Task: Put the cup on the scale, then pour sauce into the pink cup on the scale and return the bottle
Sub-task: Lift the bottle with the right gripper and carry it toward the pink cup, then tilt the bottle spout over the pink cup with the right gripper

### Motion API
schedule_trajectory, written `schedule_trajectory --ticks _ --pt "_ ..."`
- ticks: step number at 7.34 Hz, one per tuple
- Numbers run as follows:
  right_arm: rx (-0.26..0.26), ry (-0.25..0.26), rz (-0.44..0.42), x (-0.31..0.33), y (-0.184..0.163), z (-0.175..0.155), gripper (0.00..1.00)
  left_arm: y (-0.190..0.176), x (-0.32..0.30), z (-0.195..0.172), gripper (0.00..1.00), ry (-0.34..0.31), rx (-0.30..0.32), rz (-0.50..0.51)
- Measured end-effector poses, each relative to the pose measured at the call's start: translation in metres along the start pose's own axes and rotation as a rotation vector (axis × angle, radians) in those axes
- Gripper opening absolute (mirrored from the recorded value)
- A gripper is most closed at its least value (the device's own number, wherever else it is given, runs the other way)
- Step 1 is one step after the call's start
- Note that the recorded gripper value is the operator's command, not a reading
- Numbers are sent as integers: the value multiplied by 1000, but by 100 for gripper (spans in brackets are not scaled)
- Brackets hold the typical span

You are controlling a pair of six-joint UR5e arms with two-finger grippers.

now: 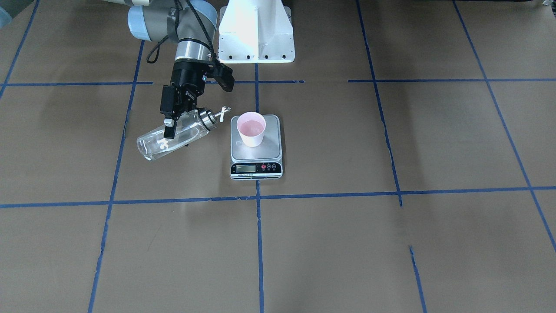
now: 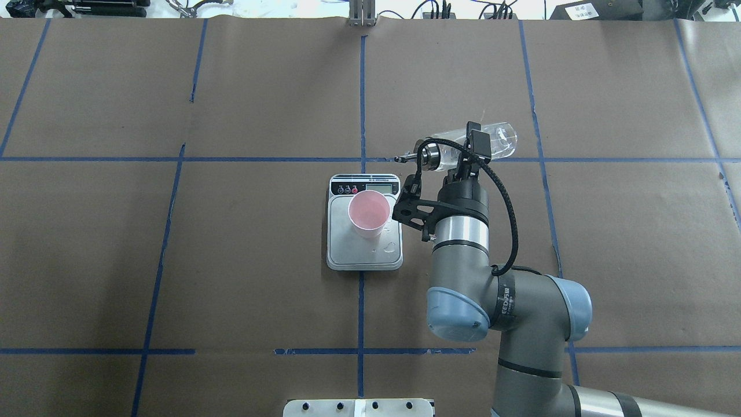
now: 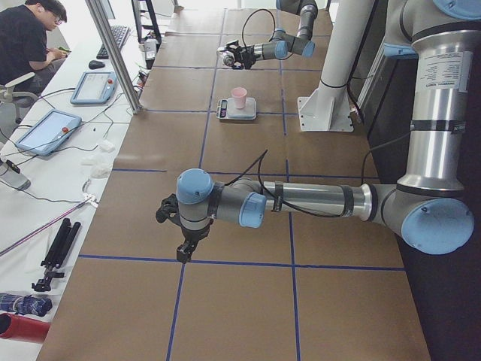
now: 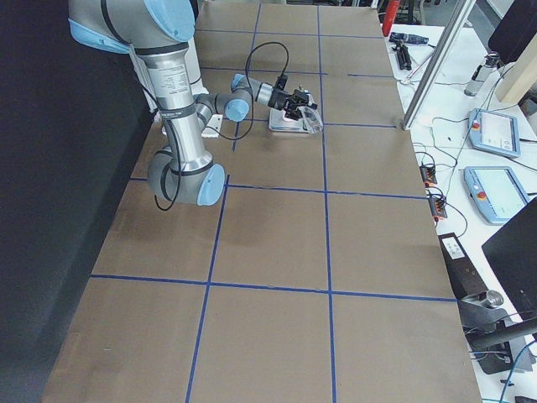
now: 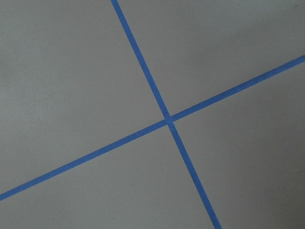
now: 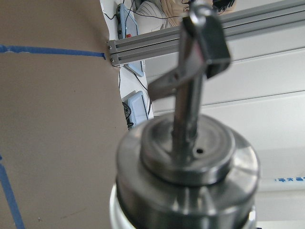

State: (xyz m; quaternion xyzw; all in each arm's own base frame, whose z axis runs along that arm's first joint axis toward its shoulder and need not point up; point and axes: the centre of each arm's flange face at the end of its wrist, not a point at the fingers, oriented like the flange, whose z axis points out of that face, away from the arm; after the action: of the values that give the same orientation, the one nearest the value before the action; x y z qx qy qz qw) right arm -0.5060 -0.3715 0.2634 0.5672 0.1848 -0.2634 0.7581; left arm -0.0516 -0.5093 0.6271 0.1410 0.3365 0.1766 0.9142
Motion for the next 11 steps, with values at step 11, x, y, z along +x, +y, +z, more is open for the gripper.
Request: schedule_trajectory --ticks 11 --pt "12 222 -428 -46 -4 -20 0 -13 2 -7 100 -13 10 12"
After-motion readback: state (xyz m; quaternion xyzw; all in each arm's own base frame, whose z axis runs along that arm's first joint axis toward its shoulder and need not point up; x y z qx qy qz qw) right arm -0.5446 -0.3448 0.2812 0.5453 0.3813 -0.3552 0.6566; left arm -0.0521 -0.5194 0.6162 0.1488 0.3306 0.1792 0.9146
